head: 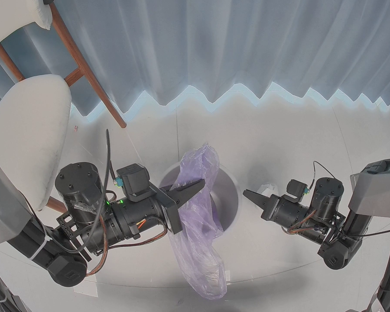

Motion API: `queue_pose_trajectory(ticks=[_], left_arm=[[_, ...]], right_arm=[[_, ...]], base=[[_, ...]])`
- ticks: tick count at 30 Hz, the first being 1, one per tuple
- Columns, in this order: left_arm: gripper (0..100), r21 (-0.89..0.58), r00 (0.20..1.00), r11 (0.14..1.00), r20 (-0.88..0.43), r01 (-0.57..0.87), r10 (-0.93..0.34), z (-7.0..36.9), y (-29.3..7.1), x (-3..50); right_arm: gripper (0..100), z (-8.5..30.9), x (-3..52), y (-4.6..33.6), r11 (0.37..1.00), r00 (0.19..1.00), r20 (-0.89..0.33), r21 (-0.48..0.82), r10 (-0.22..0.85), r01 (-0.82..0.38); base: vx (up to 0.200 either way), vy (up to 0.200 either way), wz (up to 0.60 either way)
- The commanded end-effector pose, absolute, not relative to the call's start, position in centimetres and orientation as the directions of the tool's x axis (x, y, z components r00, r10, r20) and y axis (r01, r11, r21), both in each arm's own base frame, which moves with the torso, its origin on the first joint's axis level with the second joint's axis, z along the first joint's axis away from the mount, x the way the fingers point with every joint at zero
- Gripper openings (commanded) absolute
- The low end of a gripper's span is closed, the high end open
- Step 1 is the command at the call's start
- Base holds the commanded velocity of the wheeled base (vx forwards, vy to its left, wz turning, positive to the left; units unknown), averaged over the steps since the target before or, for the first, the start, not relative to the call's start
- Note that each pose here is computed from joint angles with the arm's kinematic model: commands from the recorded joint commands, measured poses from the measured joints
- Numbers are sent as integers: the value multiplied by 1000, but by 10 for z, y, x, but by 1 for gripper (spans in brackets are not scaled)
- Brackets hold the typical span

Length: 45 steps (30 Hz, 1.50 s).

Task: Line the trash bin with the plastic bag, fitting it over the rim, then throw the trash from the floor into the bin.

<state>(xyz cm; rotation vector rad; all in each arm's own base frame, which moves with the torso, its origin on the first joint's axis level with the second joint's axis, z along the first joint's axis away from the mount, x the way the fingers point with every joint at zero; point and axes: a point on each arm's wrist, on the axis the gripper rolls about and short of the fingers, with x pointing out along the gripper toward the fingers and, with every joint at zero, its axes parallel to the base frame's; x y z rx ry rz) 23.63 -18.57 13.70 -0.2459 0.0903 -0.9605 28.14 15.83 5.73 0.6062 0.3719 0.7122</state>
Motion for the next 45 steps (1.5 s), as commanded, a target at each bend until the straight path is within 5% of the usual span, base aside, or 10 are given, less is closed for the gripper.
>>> queue_pose_trajectory(ticks=[1,6,11,19,32,45], left_arm=[[0,-249,598,574,28,780,-801,133,-186,247],[0,-243,598,576,19,780,-801,130,-187,247],[0,-245,617,593,29,767,-786,131,-188,251],[0,-242,618,593,40,768,-785,135,-188,250],[0,-243,618,593,37,768,-785,135,-187,248],[0,-242,618,592,41,769,-785,136,-186,248]], right_arm=[[0,67,256,142,645,739,-138,610,659,-460],[0,83,219,137,621,706,-140,612,694,-490],[0,64,169,135,613,577,-293,613,763,-499],[0,17,178,151,688,524,-458,580,718,-435],[0,-43,178,232,600,356,-489,572,797,-558],[0,-16,207,254,559,467,-324,611,823,-560]], base=[[0,0,0],[0,0,0],[0,0,0],[0,0,0],[0,0,0],[0,0,0]])
